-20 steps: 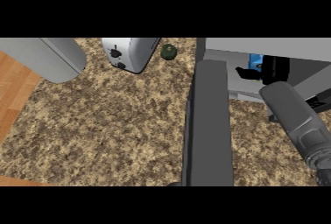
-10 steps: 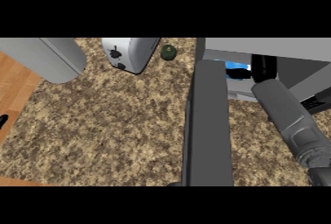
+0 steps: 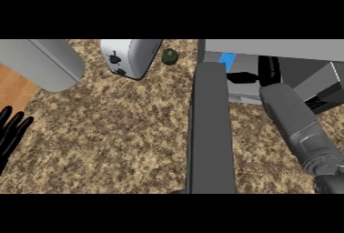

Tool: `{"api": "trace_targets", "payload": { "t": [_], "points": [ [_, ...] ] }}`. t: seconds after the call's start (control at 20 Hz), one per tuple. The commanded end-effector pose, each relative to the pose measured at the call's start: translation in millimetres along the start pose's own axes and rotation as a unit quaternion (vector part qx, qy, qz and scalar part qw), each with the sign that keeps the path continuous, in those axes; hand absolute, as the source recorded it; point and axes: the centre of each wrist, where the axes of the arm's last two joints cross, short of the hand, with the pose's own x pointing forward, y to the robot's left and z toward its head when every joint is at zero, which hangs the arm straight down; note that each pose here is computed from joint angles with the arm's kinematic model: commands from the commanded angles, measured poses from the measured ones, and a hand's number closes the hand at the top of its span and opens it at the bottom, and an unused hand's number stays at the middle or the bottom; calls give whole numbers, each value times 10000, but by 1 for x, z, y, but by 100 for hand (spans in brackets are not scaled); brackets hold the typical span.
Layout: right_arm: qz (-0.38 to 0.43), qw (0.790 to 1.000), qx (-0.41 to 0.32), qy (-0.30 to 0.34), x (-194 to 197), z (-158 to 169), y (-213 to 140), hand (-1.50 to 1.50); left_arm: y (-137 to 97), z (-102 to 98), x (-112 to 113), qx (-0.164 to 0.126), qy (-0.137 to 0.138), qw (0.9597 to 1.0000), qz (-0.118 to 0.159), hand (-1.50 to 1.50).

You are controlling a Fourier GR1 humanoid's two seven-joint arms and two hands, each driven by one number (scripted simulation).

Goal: Pick up the milk, place it into the microwave and close the microwave

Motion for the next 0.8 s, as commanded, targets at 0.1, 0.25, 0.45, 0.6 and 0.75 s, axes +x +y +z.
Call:
{"api": "trace_targets", "payload": {
  "t": [0.1,0.25,0.45,0.6,0.75],
  "points": [
    [-1090,9937,194,151,-12,31,21,-150,-18,-6,-6,-239,37,9996,129,-150],
    [-1357,9899,259,321,-15,34,22,-150,-26,-16,-13,-447,10,9988,206,-150],
    [-2090,9761,370,460,-22,59,38,-150,-27,-18,-12,-637,68,9973,363,150],
    [-2539,9647,507,473,-49,85,25,-150,-42,-22,-14,-736,155,9964,397,150],
    [-2821,9560,649,487,-57,110,33,-150,-54,-32,-10,-824,279,9950,491,150]
  ]
}}
